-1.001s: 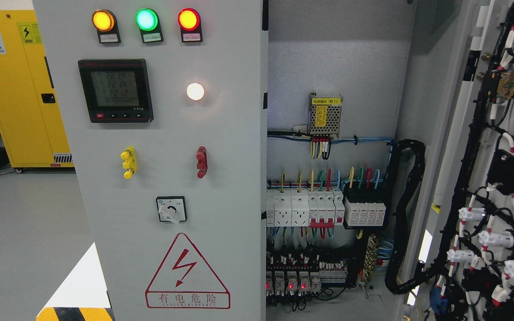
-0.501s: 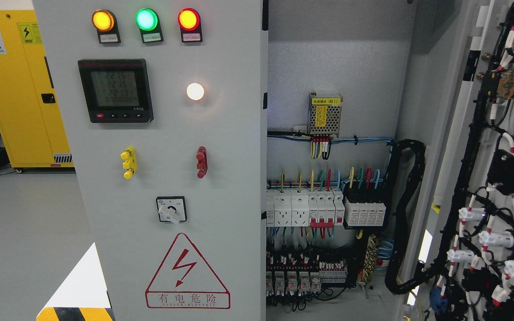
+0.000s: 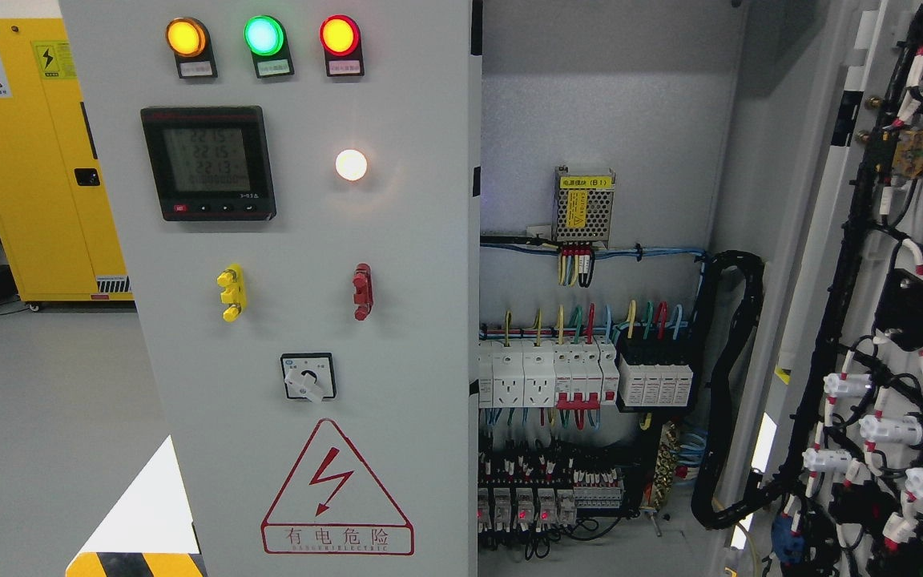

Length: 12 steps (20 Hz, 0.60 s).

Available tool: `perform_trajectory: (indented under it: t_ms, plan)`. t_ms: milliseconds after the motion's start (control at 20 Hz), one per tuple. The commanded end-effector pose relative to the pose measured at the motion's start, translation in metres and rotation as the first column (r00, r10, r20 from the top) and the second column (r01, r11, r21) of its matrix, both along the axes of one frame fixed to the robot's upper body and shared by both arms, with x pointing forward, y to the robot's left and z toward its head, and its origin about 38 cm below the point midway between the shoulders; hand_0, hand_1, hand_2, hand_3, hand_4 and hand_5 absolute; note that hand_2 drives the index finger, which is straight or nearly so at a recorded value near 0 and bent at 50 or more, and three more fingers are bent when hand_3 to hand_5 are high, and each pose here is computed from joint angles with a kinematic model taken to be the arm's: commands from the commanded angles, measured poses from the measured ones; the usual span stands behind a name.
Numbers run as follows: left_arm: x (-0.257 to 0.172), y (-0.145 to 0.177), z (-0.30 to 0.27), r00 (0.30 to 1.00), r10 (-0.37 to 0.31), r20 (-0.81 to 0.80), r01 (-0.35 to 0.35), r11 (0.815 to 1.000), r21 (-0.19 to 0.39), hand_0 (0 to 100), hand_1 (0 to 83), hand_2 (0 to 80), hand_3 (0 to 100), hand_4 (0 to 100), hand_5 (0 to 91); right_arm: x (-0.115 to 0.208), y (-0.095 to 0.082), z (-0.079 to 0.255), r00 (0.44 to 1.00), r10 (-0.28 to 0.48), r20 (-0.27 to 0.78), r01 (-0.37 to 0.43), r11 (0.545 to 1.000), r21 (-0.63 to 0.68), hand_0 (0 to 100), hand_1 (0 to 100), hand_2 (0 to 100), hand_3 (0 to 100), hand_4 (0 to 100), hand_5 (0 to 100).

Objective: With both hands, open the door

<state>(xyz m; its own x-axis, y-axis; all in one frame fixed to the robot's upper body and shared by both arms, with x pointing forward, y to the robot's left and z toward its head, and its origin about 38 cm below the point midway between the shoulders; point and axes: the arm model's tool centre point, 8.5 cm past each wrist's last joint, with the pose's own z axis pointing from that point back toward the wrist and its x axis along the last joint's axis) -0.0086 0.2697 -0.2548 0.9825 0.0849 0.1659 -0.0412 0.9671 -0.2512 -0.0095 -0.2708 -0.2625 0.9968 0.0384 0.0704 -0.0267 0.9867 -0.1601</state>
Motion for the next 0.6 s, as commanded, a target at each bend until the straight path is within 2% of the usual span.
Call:
perform_trajectory:
  t_ms: [0, 50, 100, 250, 401, 551]
  plan:
    - [-0.041, -0.002, -0.003, 0.990, 0.019, -0.137, -0.008, 0.997, 0.077, 12, 55.6, 0.0, 0, 0, 0.0, 0.048, 0.017, 0.009, 0.949, 0.009, 0.315, -0.020, 0.999, 0.034, 0, 50, 4, 0, 0, 0]
    - [-0.037, -0.001, -0.003, 0.991, 0.020, -0.131, -0.010, 0.997, 0.079, 12, 55.6, 0.0, 0, 0, 0.0, 0.074, 0.019, 0.020, 0.897, 0.008, 0.442, -0.029, 0.999, 0.040, 0, 50, 4, 0, 0, 0]
    - [-0.034, -0.001, -0.004, 0.992, 0.021, -0.125, -0.011, 0.997, 0.079, 12, 55.6, 0.0, 0, 0, 0.0, 0.103, 0.023, 0.038, 0.819, 0.008, 0.574, -0.042, 0.998, 0.045, 0, 50, 4, 0, 0, 0]
    - [-0.019, 0.006, -0.004, 0.995, 0.021, -0.103, -0.010, 0.995, 0.098, 12, 55.6, 0.0, 0, 0, 0.0, 0.177, 0.044, 0.101, 0.595, -0.006, 0.804, -0.082, 0.994, 0.068, 0, 50, 4, 0, 0, 0]
    - [-0.014, 0.013, -0.004, 0.995, 0.020, -0.095, -0.009, 0.994, 0.109, 12, 55.6, 0.0, 0, 0, 0.0, 0.227, 0.071, 0.167, 0.383, -0.014, 0.924, -0.161, 0.984, 0.081, 0, 50, 4, 0, 0, 0]
    - [-0.011, 0.015, -0.003, 0.996, 0.021, -0.089, -0.011, 0.994, 0.112, 12, 55.6, 0.0, 0, 0, 0.0, 0.248, 0.094, 0.220, 0.237, -0.033, 0.971, -0.232, 0.968, 0.090, 0, 50, 4, 0, 0, 0]
